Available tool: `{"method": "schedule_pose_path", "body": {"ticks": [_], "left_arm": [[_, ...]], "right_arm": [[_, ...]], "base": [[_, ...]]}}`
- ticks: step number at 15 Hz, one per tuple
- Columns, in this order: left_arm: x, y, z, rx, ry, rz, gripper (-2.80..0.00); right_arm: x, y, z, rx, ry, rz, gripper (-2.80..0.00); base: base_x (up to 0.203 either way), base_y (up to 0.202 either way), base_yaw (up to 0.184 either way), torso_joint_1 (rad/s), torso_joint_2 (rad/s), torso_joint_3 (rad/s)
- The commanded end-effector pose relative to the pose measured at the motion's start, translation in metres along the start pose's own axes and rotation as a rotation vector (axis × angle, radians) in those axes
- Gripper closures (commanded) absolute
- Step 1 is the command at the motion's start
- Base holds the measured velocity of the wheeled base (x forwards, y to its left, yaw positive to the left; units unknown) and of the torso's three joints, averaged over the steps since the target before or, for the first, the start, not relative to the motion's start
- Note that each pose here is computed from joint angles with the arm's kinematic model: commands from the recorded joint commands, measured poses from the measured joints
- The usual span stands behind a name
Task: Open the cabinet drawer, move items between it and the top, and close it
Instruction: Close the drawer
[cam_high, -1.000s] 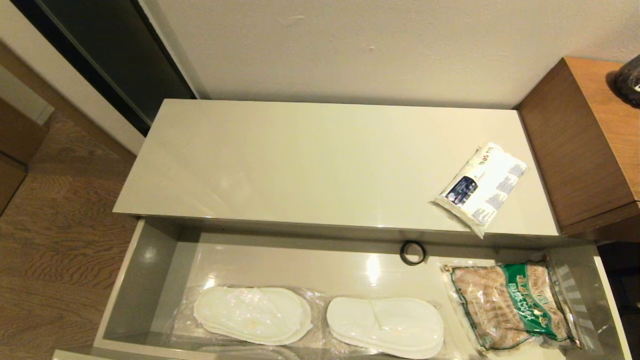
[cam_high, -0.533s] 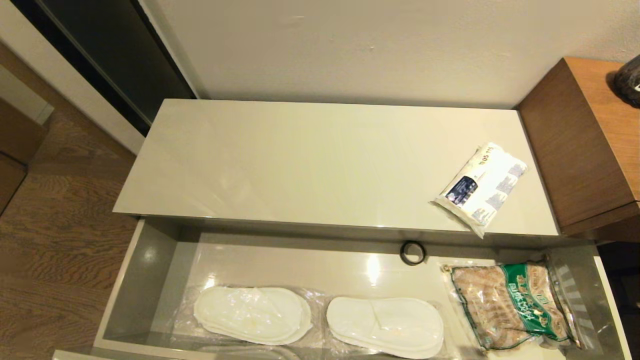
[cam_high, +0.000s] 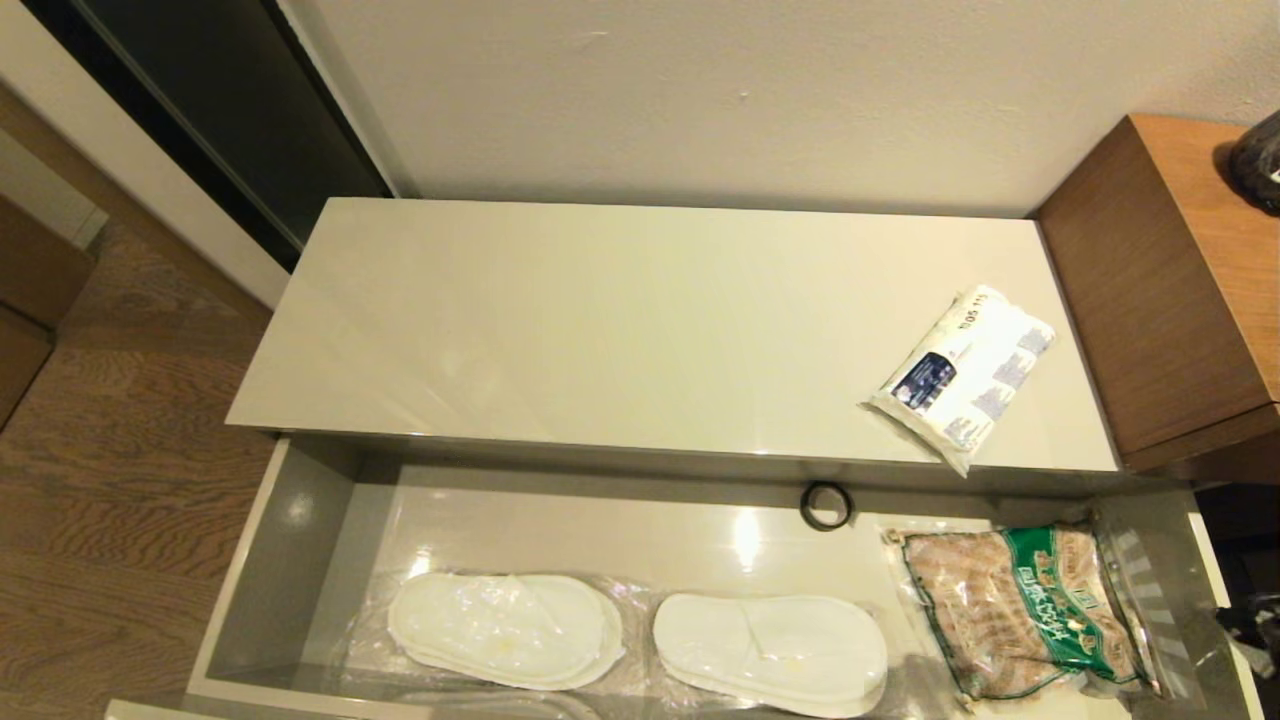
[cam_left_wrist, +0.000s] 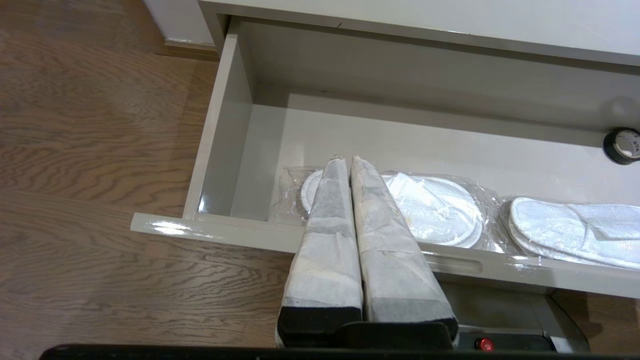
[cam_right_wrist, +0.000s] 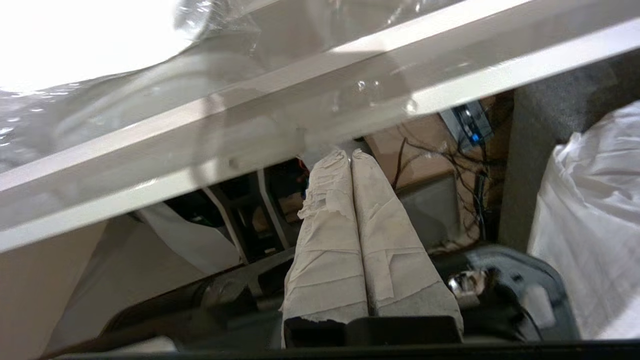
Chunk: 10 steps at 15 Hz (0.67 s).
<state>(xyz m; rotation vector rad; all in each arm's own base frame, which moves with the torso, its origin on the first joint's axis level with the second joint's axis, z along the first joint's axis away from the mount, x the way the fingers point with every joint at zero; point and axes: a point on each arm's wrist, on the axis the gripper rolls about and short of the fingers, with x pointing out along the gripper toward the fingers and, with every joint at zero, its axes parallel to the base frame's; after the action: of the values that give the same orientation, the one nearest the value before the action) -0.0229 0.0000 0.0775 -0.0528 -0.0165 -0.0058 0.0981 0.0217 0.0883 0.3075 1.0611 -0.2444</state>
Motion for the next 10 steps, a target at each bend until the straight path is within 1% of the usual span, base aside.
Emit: {"method": "schedule_pose_path", "body": {"ticks": [1,3,5,7,10], "left_arm": [[0.0,0.0,0.0,-0.001,0.0,0.001,0.0],[0.0,0.0,0.0,-0.001,0.0,0.001,0.0],[0.0,0.0,0.0,-0.001,0.0,0.001,0.0],[0.0,0.0,0.0,-0.001,0.0,0.001,0.0],[0.0,0.0,0.0,-0.001,0.0,0.001,0.0]], "right_arm": [[0.023,0.005,0.0,-0.018,0.1,-0.07,0.0],[0.037,0.008,0.0,-0.025,0.142,-0.097,0.0],[0.048,0.009,-0.003,-0.032,0.153,-0.103,0.0],[0.053,0.01,-0.008,-0.055,0.178,-0.111,0.0],[0.055,0.012,-0.006,-0.055,0.174,-0.106,0.0]], "base": [[0.0,0.0,0.0,0.0,0.0,0.0],[0.0,0.0,0.0,0.0,0.0,0.0],[0.0,0.0,0.0,0.0,0.0,0.0],[0.0,0.0,0.0,0.0,0.0,0.0],[0.0,0.0,0.0,0.0,0.0,0.0]]}}
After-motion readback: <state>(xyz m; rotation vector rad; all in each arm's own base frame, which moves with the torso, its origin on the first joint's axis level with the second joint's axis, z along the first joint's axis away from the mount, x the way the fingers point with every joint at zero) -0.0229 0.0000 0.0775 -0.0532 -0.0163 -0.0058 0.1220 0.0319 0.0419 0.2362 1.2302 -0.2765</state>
